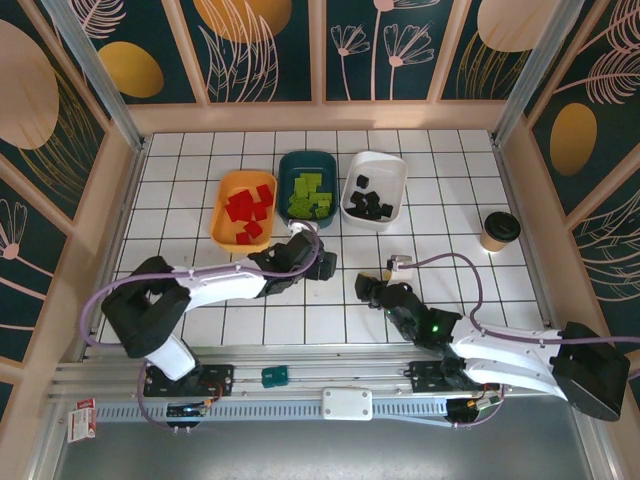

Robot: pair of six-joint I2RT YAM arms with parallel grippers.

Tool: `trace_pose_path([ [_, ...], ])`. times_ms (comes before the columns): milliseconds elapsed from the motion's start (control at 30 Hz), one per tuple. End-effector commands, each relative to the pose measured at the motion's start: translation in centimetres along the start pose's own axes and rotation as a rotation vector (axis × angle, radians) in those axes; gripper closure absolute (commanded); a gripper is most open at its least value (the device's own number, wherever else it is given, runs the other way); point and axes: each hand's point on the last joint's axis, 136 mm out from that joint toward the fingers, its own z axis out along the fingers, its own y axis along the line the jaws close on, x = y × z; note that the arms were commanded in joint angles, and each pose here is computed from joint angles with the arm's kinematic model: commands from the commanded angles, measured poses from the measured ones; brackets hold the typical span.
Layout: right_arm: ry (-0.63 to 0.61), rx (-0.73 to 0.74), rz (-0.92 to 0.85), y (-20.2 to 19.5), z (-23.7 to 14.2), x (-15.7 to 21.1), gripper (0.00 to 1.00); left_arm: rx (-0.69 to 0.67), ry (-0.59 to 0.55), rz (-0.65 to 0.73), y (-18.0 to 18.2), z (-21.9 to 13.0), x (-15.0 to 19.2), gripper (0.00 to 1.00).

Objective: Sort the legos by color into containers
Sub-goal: Pick up the lego from the center of the table.

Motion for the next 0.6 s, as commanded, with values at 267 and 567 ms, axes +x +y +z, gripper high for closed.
trace_pose_path([
  [267, -0.032, 0.036, 0.030, -1.4, -0.7, -0.5, 0.30, -0.121, 0.036, 0.091, 2.0, 3.1, 0.2, 0.06],
  [567, -0.043, 0.029, 0.032, -1.1, -0.8, -1.0, 0.30, -0.105, 0.071, 0.090, 2.2, 5.5, 0.4, 0.15],
])
